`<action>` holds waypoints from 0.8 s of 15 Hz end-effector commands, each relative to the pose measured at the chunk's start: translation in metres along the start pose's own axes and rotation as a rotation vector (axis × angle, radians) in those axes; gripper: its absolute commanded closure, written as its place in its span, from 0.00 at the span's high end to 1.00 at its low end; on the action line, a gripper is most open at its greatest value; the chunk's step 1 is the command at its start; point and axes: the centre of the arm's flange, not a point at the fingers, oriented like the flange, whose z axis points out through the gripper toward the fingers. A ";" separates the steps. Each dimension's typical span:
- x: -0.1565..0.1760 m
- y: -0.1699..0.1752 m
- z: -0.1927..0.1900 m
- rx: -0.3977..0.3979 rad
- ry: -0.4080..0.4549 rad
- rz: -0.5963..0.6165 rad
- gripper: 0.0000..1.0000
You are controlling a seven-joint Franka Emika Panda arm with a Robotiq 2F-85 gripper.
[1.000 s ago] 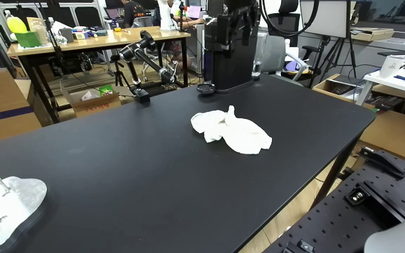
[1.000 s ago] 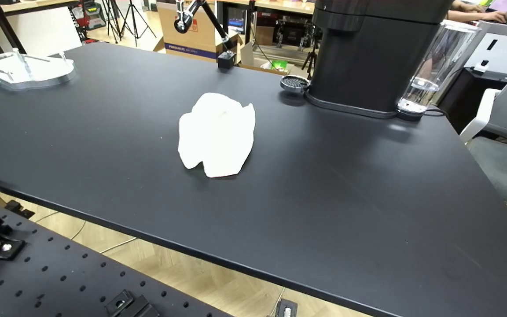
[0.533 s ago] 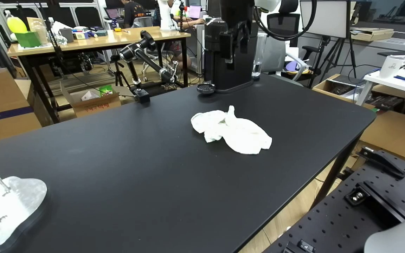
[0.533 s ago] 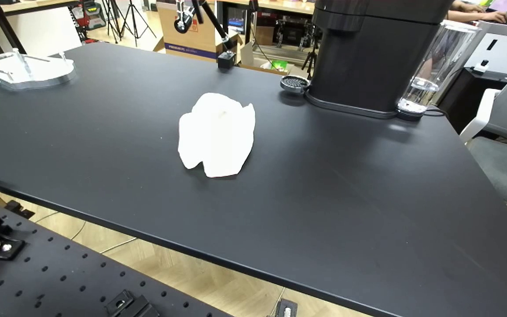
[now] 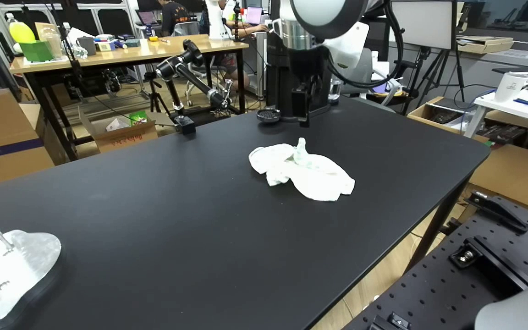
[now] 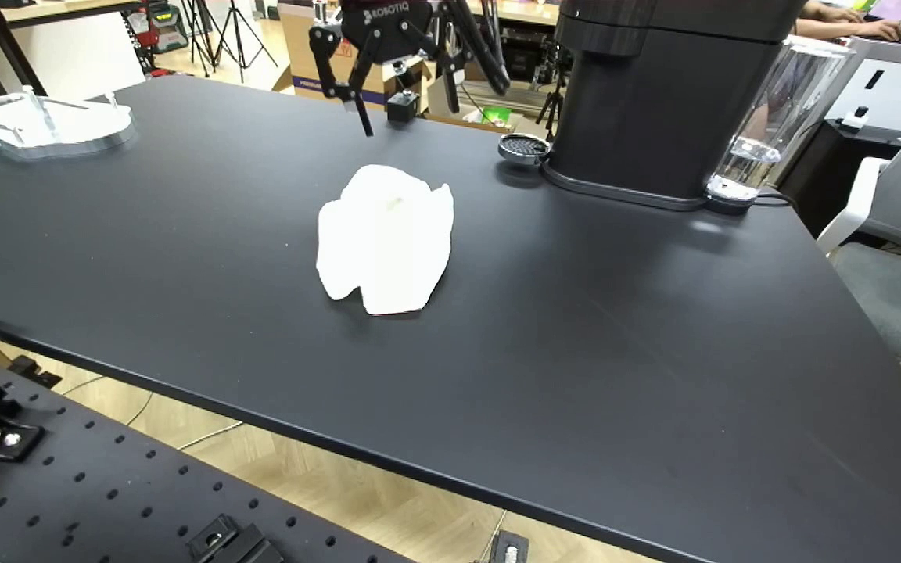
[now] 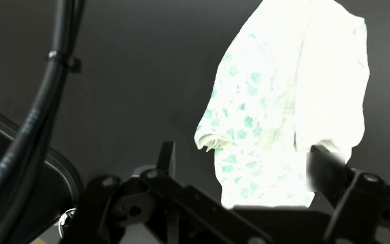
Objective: Hang the white cloth on the black stand
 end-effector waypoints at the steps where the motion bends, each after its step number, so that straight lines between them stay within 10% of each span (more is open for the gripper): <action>1: -0.004 0.006 0.043 0.046 0.008 -0.013 1.00; 12: -0.006 0.012 0.117 0.098 -0.029 0.086 1.00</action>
